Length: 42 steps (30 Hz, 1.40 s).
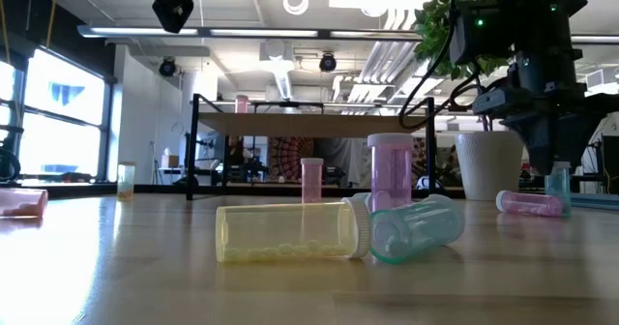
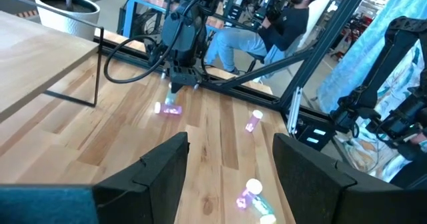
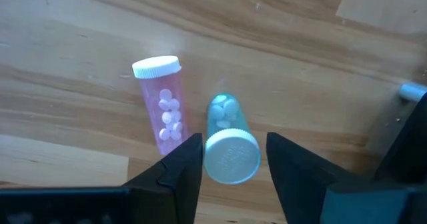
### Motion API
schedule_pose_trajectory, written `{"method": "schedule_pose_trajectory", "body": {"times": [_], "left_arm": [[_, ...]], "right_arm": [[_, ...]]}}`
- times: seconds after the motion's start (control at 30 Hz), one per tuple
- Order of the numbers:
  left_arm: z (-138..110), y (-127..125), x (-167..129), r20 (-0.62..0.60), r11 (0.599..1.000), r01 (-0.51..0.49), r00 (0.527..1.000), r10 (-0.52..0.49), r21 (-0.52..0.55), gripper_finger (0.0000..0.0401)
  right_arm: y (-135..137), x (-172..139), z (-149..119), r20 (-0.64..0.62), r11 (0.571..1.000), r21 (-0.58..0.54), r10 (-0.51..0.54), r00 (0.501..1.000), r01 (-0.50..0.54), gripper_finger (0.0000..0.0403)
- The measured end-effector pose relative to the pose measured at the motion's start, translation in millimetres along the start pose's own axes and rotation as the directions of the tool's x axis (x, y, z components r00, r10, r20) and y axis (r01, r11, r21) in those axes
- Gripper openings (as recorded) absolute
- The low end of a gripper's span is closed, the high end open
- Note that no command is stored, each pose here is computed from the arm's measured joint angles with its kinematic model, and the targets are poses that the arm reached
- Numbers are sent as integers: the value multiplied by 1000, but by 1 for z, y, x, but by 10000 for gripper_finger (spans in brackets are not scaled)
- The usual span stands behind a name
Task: Pick and place medicine bottles onto shelf by color
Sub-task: Put the top right blue pill bottle on the shelf
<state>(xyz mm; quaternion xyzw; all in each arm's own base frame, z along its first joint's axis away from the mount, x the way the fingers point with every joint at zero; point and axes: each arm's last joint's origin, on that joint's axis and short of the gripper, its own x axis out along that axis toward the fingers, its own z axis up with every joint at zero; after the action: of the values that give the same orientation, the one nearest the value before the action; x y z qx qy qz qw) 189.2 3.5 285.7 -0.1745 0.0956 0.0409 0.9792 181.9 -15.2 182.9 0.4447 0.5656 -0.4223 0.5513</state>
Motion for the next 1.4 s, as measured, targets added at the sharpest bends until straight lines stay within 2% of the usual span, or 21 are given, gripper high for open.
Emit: {"method": "schedule_pose_trajectory", "body": {"times": [0.27, 0.53, 1.03, 1.23, 1.4], "left_arm": [[0, 0, 0, 0, 1000, 0, 1000, 0, 9, 209], [0, 0, 0, 1, 1000, -1, 1000, 1, 9, 209], [6, 15, 0, 30, 997, -82, 996, 83, -12, 209], [9, 24, -1, 45, 992, -127, 991, 128, -23, 209], [12, 35, -3, 63, 983, -180, 981, 182, -38, 209]], "right_arm": [[0, 0, 0, -14, 1000, -8, 4, 1000, -4, 110], [4, -8, -4, -41, 998, -41, 41, 998, -43, 106], [35, -100, -11, 120, 972, -129, 213, 970, -198, 106], [41, -135, -9, 216, 940, -219, 307, 927, -261, 106], [41, -165, -1, 352, 915, -314, 359, 864, -252, 106]]}}
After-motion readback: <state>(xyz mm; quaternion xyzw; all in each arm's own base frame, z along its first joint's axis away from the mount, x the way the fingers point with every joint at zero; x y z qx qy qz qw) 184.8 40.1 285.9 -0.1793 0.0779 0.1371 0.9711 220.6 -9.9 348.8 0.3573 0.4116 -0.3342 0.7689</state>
